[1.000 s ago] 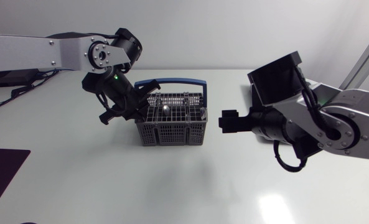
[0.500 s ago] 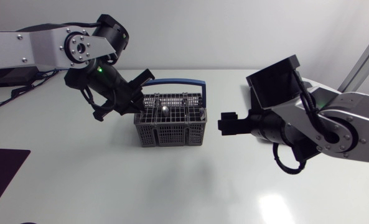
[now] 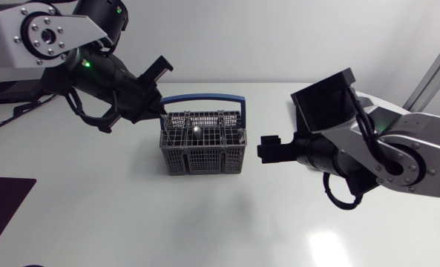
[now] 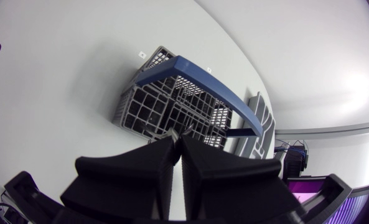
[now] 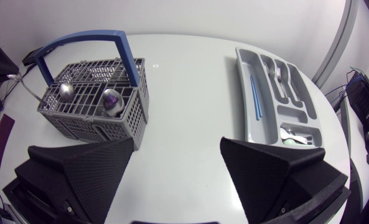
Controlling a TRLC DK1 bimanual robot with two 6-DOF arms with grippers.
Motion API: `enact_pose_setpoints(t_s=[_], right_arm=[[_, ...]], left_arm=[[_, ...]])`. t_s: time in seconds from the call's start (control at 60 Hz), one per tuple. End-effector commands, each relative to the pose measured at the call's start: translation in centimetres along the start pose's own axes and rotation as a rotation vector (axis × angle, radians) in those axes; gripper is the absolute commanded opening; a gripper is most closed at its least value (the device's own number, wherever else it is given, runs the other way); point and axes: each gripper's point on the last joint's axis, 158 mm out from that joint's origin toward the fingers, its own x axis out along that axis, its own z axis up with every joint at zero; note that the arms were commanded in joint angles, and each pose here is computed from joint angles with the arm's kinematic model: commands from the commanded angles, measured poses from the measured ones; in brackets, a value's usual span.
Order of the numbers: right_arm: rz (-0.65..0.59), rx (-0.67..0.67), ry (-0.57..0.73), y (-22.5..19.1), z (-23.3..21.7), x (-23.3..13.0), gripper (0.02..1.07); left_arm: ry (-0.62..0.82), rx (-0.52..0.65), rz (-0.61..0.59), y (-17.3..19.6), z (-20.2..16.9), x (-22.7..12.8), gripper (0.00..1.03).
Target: Unload the cutlery basket into the drawer organizer.
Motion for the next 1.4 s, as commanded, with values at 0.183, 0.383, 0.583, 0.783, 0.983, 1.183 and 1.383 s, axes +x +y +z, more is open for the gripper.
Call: enact_pose_setpoints(t_s=[0.183,0.383,0.583,0.783,0.983,1.183,1.383], right_arm=[[0.070,-0.077,-0.109,1.1,1.0,-1.5,1.02],[0.158,-0.165,-0.133,2.4,1.7,-3.0,1.02],[0.244,-0.280,-0.156,3.8,2.5,-5.4,1.02],[0.371,-0.364,-0.148,6.3,2.5,-7.6,1.02],[0.506,-0.389,-0.142,8.1,1.8,-8.5,1.02],[0.615,-0.391,-0.125,9.9,2.2,-8.2,1.02],[0.668,-0.474,-0.128,11.4,1.9,-7.4,1.02]], left_arm=[[-0.002,-0.012,-0.067,-0.7,-0.8,-2.4,0.04],[-0.013,0.012,-0.136,-2.0,-1.2,-4.8,0.04],[0.025,0.030,-0.179,-3.2,-2.9,-5.6,0.04],[0.188,0.044,-0.213,-4.4,-6.5,-4.1,0.04],[0.352,0.012,-0.245,-5.8,-9.3,-2.6,0.04],[0.460,-0.024,-0.255,-7.3,-11.0,-1.7,0.04],[0.505,-0.050,-0.251,-7.9,-11.6,-1.3,0.04]])
